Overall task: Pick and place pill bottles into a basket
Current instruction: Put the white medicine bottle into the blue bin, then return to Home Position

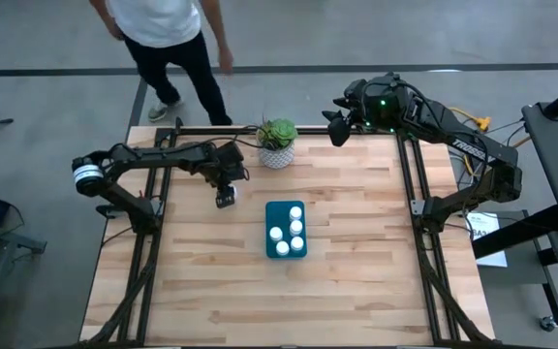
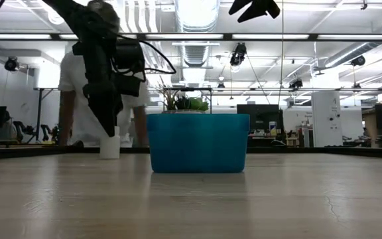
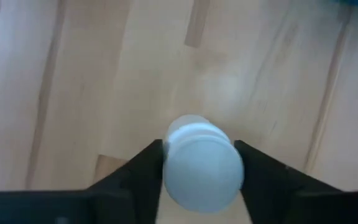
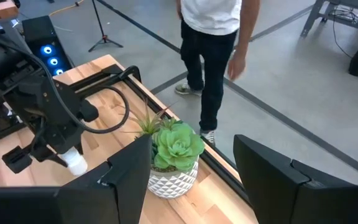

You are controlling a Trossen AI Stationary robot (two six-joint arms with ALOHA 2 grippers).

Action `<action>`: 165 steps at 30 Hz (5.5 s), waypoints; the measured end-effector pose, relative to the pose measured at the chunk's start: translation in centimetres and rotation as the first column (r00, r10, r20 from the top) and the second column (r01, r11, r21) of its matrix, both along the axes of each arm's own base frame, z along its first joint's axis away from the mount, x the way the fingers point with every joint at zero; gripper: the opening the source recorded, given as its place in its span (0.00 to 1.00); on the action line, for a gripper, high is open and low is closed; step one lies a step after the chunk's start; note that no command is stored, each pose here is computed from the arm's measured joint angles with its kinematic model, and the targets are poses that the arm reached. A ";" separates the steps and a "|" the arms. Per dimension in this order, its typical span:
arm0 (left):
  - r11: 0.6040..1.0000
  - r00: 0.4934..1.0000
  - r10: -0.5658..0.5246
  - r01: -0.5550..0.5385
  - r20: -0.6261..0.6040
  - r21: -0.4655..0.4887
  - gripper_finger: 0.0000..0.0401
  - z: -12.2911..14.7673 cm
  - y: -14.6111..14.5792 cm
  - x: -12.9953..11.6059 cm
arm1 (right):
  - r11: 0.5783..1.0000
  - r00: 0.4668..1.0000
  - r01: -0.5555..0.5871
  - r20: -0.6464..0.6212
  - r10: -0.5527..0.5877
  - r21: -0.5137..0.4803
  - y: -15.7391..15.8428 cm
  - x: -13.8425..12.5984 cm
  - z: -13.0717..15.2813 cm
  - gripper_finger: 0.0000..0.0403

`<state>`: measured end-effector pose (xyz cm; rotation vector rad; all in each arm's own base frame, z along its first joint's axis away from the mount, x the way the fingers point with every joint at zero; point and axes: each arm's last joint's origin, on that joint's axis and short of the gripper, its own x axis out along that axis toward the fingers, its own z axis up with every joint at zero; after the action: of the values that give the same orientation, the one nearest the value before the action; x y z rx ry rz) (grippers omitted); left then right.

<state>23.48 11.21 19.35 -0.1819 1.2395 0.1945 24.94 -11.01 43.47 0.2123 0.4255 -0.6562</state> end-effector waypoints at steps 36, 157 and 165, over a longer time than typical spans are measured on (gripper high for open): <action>0.993 0.982 -0.119 0.115 0.146 0.036 0.35 15.0 -5.3 5.9 | 0.996 0.996 0.078 0.054 -0.075 -0.052 0.3 -1.8 1.9 0.54; 0.950 0.531 -0.140 -0.166 0.836 0.264 0.62 28.6 -9.6 -4.2 | 0.835 0.697 -0.544 0.509 0.505 -0.084 3.4 -3.5 7.1 0.54; 0.968 0.431 -0.095 -0.170 0.897 0.184 0.62 30.0 -9.8 -6.9 | 0.793 0.621 -0.606 0.583 0.523 -0.065 6.1 -4.0 8.1 0.54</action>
<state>16.61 1.41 49.35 -0.0647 0.0837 0.2422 20.90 -4.90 51.61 0.3767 -0.0726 0.0960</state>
